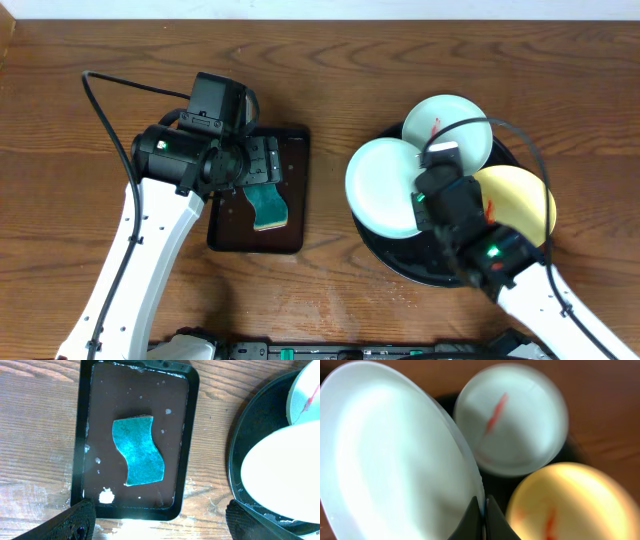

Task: Clean dirty plates on tray and stack at the side
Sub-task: 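Lift the pale green plate and place it on the table right of the tray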

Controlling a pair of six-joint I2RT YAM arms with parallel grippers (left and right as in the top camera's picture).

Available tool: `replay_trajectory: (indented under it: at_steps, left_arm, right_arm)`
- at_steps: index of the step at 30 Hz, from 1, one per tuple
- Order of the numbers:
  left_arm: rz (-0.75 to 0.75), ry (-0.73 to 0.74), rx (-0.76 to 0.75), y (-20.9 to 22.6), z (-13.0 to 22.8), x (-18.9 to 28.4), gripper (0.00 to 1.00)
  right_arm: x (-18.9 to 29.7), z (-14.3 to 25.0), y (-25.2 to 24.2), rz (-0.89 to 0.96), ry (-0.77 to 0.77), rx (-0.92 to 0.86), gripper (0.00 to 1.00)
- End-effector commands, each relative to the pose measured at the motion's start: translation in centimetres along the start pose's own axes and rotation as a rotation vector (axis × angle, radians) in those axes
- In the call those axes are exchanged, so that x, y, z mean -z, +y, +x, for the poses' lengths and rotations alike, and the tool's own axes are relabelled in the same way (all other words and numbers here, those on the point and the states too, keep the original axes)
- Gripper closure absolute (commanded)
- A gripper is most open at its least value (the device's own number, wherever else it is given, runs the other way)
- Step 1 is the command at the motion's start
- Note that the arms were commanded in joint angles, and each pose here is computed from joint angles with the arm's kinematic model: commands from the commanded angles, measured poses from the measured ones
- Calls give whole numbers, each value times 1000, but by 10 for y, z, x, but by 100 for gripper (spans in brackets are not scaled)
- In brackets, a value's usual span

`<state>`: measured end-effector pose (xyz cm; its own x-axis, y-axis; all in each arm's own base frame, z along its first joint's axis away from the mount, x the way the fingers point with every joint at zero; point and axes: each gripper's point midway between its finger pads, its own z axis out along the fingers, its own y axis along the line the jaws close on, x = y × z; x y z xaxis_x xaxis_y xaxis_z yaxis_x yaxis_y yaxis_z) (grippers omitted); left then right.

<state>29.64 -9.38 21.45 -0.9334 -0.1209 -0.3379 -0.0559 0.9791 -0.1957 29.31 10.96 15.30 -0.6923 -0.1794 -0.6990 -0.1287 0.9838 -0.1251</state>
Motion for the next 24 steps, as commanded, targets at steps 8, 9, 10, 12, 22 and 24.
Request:
replay_trajectory:
  at_steps: [8, 9, 10, 12, 22, 24]
  left_arm:
    - [3, -3, -9, 0, -1, 2, 16]
    - [3, -3, -9, 0, -1, 2, 16]
    - [3, -3, -9, 0, -1, 2, 16]
    - [3, -3, -9, 0, -1, 2, 16]
    - [3, -3, -9, 0, -1, 2, 16]
    - [3, -3, -9, 0, -1, 2, 16]
  right_arm:
    - [20, -44, -101, -234, -61, -576, 99]
    - [19, -40, -134, -167, -84, -647, 99]
    - [18, -30, -171, -80, -98, -741, 99]
    - [17, -12, -214, 19, -99, -878, 99]
    - [-23, 109, -360, 380, -25, -1319, 99]
    - [-32, 133, -369, 439, 22, -1346, 99]
